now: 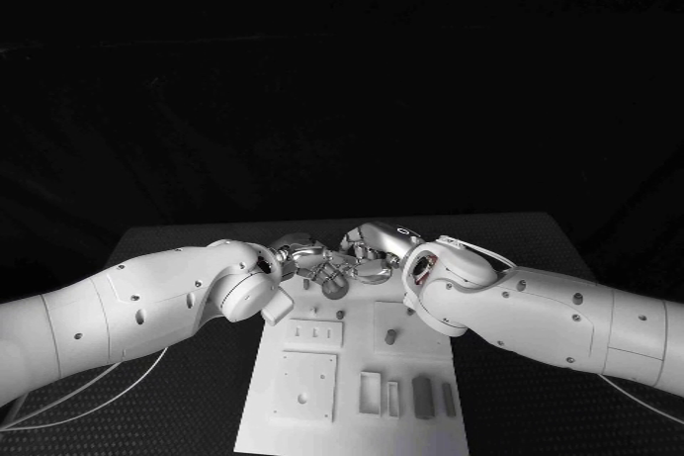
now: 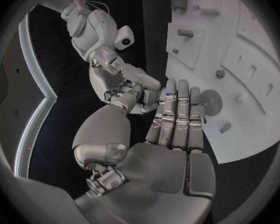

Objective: Assemble the parts on the task board

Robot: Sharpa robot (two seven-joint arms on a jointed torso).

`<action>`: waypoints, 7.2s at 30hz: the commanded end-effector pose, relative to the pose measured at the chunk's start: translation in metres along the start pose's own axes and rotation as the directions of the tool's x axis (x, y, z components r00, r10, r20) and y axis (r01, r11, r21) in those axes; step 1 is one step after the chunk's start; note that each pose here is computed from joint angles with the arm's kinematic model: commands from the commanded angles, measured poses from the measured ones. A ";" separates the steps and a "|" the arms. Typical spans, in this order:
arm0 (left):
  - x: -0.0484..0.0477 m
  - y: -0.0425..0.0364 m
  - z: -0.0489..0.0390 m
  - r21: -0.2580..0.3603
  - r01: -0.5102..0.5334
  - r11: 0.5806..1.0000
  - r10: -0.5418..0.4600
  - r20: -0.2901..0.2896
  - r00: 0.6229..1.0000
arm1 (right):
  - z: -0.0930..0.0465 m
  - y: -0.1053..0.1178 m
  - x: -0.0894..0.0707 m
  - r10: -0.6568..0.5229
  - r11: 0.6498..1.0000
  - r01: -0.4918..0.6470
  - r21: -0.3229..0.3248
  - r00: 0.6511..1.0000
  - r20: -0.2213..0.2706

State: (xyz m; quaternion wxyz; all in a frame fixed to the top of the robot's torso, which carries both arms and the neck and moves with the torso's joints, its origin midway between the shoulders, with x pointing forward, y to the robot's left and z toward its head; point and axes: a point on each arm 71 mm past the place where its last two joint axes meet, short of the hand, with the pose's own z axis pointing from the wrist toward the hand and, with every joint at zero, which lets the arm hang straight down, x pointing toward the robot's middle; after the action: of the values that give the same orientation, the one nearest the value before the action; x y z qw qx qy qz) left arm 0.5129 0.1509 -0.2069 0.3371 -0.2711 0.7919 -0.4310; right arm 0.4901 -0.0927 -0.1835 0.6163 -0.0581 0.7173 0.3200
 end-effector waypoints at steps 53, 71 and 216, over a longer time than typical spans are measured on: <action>-0.0060 0.0026 -0.0025 -0.005 0.009 1.000 -0.009 -0.002 1.000 | -0.006 -0.025 -0.001 0.090 0.996 -0.091 0.010 0.995 0.043; -0.0100 0.0050 -0.0023 -0.018 0.138 0.990 -0.138 0.026 0.990 | -0.012 -0.020 0.000 0.187 0.982 -0.178 -0.065 0.968 0.168; -0.0573 0.0330 -0.0216 -0.033 0.291 0.956 -0.284 0.135 0.949 | -0.027 -0.134 -0.032 0.156 0.966 -0.213 0.143 0.930 0.333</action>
State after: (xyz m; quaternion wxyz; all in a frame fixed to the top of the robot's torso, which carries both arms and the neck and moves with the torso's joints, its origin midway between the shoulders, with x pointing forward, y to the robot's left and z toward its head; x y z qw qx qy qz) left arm 0.5253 0.2165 -0.2131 0.2974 -0.4206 0.7440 -0.4255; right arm 0.5384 -0.2207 -0.2041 0.7015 0.1122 0.6327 0.3083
